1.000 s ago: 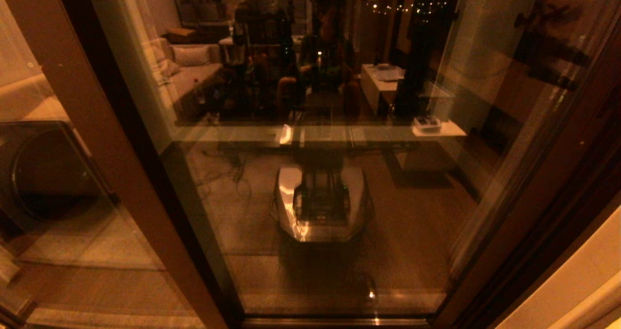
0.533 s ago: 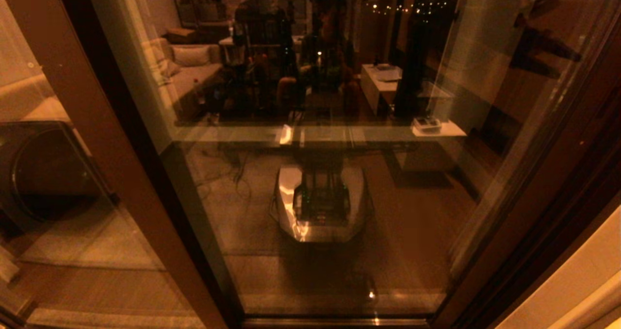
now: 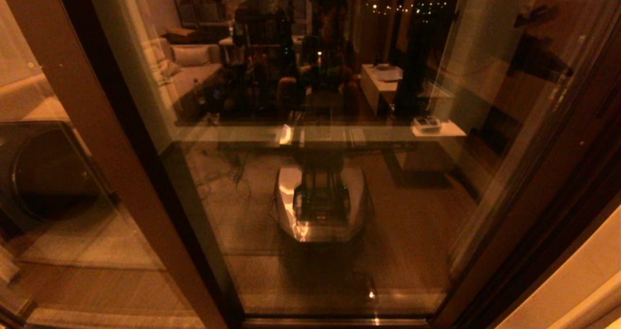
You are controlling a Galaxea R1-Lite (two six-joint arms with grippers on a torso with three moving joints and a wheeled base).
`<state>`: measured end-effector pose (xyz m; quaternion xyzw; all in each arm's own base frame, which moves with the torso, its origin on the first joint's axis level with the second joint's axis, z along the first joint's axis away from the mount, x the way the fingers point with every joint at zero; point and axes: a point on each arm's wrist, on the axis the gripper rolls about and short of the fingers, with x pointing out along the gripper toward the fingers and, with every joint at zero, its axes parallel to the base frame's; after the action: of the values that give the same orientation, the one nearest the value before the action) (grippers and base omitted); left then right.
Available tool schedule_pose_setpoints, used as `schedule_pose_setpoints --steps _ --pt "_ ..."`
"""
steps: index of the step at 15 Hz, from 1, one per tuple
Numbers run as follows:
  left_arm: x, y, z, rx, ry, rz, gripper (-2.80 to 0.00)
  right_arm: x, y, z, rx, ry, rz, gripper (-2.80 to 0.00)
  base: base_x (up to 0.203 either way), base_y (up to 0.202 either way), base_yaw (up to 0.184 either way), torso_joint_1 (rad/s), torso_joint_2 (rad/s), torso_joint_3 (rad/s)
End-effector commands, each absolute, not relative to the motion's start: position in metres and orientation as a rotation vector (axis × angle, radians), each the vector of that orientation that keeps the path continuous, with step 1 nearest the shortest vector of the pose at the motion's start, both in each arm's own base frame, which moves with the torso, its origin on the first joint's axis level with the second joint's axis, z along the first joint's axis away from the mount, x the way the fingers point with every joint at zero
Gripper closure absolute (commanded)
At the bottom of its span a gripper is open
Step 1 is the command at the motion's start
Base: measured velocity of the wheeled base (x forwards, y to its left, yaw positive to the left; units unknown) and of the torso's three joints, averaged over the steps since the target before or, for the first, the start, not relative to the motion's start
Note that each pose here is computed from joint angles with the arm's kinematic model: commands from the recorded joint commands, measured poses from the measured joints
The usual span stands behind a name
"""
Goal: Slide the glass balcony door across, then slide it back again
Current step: Close the slid door
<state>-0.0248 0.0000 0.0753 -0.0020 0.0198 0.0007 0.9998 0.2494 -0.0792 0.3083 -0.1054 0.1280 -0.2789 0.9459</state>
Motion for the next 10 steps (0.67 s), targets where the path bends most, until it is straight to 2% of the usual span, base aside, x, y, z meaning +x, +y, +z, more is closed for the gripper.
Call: schedule_pose_setpoints --steps 1,10 --pt "-0.025 0.000 0.075 -0.005 0.040 0.002 0.00 0.265 -0.084 0.298 -0.213 0.296 -0.570 0.00 0.000 0.000 0.000 0.000 0.00 0.000" --pt "-0.025 0.000 0.075 -0.005 0.040 0.002 0.00 0.300 -0.095 0.278 -0.197 0.287 -0.622 0.00 0.000 0.000 0.000 0.000 0.00 0.000"
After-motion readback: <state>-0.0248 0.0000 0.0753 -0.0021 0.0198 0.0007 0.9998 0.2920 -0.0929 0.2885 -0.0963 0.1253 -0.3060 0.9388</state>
